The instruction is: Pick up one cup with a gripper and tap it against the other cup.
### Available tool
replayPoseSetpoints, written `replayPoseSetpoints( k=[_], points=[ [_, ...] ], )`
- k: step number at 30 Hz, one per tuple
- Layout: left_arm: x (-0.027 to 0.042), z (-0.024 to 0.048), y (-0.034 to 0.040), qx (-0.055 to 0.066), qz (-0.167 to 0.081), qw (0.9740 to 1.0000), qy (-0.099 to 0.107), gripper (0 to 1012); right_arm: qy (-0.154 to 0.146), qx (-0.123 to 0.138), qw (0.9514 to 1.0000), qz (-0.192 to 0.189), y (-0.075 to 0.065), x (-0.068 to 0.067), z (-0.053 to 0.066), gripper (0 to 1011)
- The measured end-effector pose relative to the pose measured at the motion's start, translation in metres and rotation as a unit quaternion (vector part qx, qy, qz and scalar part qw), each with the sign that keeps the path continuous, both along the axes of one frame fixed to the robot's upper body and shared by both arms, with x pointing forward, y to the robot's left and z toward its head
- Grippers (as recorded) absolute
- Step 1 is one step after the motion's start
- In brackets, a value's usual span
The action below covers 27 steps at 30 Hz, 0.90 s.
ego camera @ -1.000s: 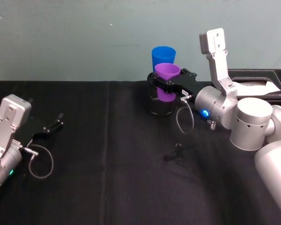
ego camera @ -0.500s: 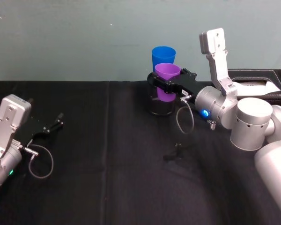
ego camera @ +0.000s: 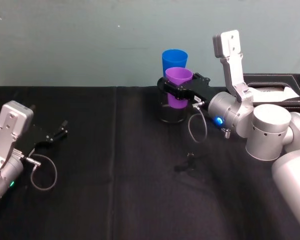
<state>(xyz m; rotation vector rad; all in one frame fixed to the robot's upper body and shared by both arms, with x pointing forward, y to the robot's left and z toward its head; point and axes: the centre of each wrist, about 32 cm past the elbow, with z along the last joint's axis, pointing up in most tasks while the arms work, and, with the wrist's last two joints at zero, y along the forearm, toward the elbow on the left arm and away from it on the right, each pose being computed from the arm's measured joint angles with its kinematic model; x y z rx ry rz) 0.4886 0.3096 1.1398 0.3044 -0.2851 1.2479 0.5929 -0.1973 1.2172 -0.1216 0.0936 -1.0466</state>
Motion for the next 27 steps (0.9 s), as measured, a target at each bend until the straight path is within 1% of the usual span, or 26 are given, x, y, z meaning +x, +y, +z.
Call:
replayPoseSetpoints(
  k=[27],
  points=[
    [0.0,0.0,0.0,0.0,0.0,1.0,0.0,1000,0.0,0.0,1.0,0.0,0.0,0.0,0.0,737]
  ],
)
